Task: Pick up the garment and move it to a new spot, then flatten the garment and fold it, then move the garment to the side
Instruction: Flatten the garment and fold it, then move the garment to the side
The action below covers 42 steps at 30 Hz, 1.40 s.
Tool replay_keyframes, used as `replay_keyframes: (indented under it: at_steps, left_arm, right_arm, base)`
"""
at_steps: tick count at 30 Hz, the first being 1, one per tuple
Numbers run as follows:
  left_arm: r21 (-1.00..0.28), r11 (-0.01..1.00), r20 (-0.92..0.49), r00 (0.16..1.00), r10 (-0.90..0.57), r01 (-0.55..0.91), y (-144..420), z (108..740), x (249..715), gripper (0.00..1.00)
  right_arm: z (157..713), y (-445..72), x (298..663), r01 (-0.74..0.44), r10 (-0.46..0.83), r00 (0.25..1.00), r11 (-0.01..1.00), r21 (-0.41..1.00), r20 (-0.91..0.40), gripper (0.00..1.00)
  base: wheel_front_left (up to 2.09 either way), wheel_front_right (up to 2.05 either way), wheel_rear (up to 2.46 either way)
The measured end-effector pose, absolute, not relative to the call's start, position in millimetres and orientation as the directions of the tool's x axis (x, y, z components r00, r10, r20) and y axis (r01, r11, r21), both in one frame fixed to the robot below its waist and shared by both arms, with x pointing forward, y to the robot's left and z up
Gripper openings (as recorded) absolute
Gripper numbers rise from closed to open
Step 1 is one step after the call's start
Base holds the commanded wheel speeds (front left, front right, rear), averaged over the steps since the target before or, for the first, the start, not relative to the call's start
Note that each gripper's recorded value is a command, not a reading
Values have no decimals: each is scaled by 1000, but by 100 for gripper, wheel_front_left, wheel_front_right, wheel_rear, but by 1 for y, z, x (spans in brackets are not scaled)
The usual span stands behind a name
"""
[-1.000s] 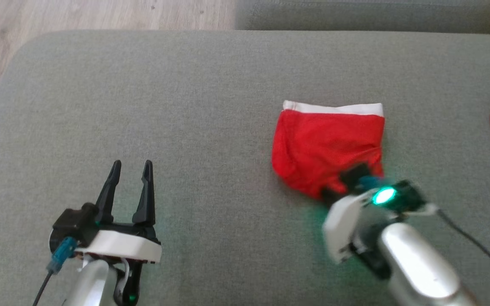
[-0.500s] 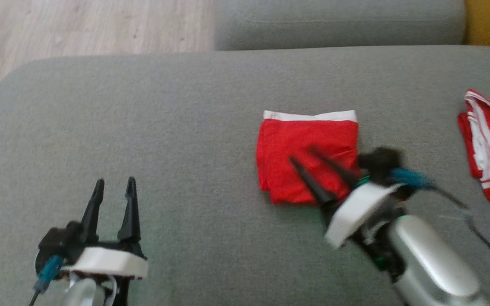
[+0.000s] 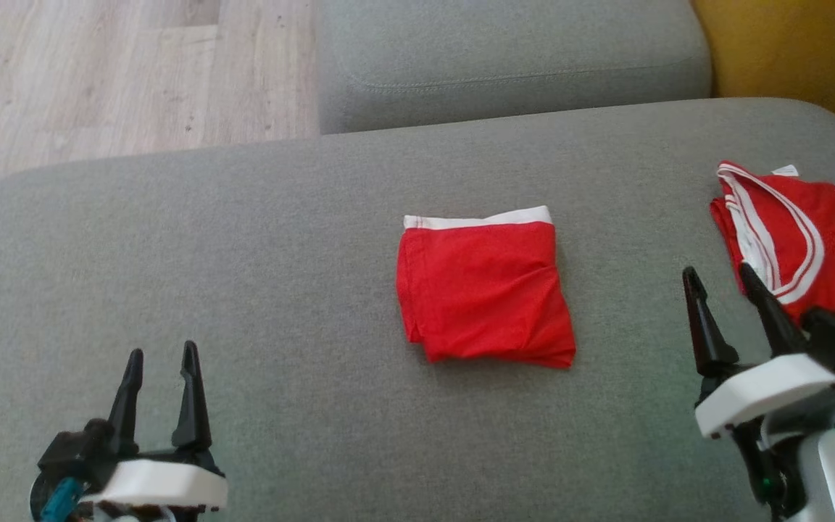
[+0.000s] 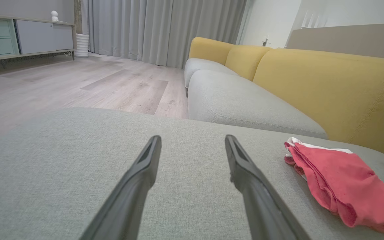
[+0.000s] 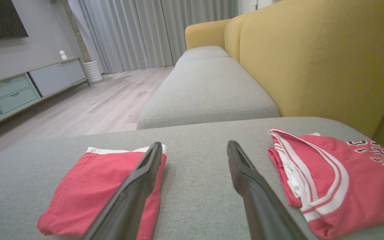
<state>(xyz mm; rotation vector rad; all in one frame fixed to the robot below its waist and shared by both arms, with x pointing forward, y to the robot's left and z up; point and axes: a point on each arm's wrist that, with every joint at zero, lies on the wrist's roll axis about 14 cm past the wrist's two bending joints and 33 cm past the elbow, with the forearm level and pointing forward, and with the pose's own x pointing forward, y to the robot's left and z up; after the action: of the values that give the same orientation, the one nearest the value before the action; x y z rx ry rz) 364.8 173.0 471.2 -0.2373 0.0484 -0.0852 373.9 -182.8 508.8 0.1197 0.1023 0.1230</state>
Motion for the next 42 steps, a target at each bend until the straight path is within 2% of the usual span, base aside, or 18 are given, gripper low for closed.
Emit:
replay_keyframes:
  at_steps: [5,16,24,29,32,38,42]
  left_arm:
    - [-221,971,-29,995,-96,87,171,474,367,100]
    - [-218,973,-48,994,-94,81,171,469,364,100]
    - [-221,973,-60,994,-87,71,174,465,366,100]
    - [-220,972,-36,995,-91,81,173,473,385,100]
    - [-214,973,-29,995,-94,86,172,475,397,100]
    - [-206,978,-73,995,-61,45,186,461,397,100]
    - [-205,979,-103,994,-40,18,193,451,393,100]
  right_arm:
    - [495,-187,363,-94,112,982,988,121,-150,100]
    - [491,-181,360,-88,113,980,985,148,-164,100]
    - [480,-155,374,-153,194,951,972,179,-241,100]
    - [474,-134,419,-203,258,900,961,186,-352,100]
    - [450,-122,437,-216,287,837,956,201,-466,100]
    - [377,-97,422,-213,335,649,942,259,-683,100]
    - [375,-82,432,-234,371,625,928,288,-687,100]
  base:
    - [0,0,0]
    - [0,0,0]
    - [0,0,0]
    - [0,0,0]
    - [0,0,0]
    - [0,0,0]
    - [0,0,0]
